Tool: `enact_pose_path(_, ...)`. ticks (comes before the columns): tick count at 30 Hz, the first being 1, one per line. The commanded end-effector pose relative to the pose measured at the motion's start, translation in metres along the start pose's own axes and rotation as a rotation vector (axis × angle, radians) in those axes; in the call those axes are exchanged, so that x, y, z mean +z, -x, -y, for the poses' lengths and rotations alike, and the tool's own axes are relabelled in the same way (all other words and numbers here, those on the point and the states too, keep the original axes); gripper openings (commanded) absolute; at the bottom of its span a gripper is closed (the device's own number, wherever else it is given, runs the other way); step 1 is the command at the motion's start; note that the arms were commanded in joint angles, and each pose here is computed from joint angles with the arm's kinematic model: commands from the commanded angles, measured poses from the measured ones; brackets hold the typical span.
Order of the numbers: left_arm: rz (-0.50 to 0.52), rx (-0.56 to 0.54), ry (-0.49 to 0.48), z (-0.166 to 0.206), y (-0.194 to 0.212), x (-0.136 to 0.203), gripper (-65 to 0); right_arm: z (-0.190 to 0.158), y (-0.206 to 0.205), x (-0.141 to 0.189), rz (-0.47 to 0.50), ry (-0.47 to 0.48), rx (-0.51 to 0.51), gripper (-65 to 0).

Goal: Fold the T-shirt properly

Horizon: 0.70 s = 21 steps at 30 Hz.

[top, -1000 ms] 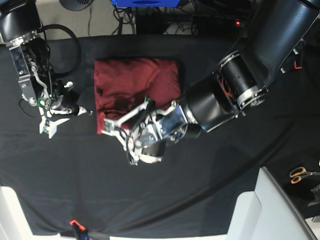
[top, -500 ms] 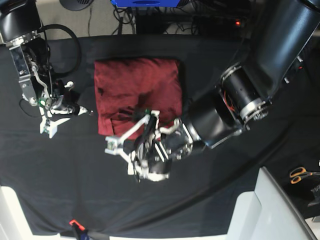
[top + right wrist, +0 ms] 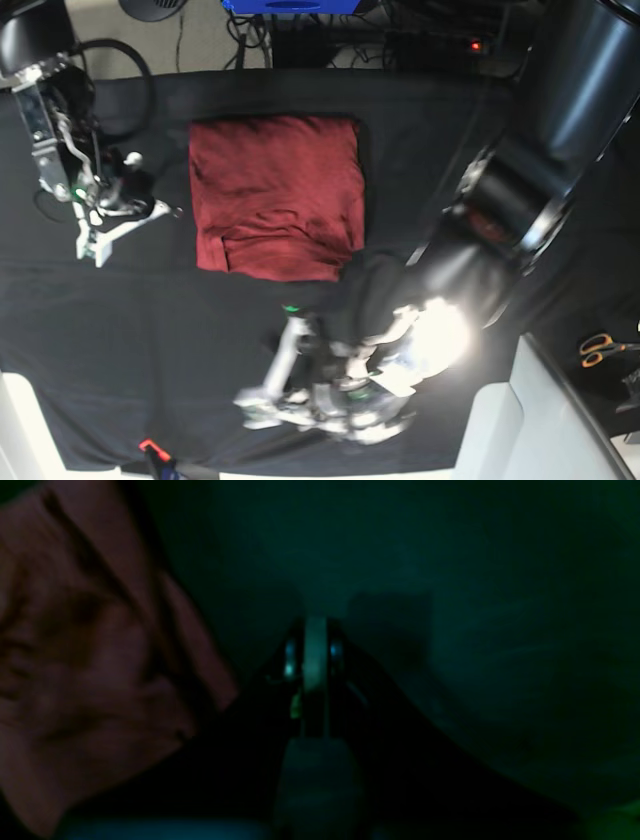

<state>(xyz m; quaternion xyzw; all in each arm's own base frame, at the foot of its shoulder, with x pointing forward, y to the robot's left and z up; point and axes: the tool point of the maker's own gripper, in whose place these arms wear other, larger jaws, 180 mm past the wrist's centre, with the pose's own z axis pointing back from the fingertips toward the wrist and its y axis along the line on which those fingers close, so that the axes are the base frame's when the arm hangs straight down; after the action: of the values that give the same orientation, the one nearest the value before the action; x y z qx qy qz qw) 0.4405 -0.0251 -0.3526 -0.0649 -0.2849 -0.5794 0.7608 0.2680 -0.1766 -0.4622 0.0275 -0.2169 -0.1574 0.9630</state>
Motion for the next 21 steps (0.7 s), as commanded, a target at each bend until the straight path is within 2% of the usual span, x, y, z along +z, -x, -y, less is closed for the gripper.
enact_pose_path(1, 0.000, 0.001, -0.015, 0.001, 0.009, 0.007, -53.0, 0.000, -0.027, 0.007, 0.093, -0.019, 0.059, -64.8)
enact_pose_path(2, -0.003, 0.008, -0.039, 0.002, 0.020, 0.013, -65.0, 0.006, -0.030, 0.008, 0.118, -0.025, 0.113, -64.8)
enact_pose_path(5, -0.019, 0.056, -0.130, 0.010, 0.062, 0.032, -65.0, 0.020, -0.031, 0.011, 0.172, -0.043, 0.246, -64.8)
enact_pose_path(9, -0.069, 0.097, -0.288, 0.034, 0.123, 0.073, -65.0, 0.039, -0.025, 0.032, 0.207, -0.032, 0.325, -64.8)
enact_pose_path(12, -0.029, 0.163, -0.375, 0.057, 0.149, 0.107, -65.0, 0.042, -0.020, 0.049, 0.231, -0.025, 0.416, -64.8)
enact_pose_path(15, -0.069, 0.251, -0.392, 0.087, 0.188, 0.126, -65.0, 0.045, -0.003, 0.060, 0.246, 0.015, 0.530, -64.8)
enact_pose_path(18, -0.159, 0.348, -0.368, 0.122, 0.234, 0.136, -65.0, 0.060, 0.024, 0.062, 0.210, 0.063, 0.617, -64.8)
enact_pose_path(21, -0.215, 0.404, -0.324, 0.158, 0.263, 0.142, -65.0, 0.076, 0.050, 0.065, 0.165, 0.099, 0.676, -64.8)
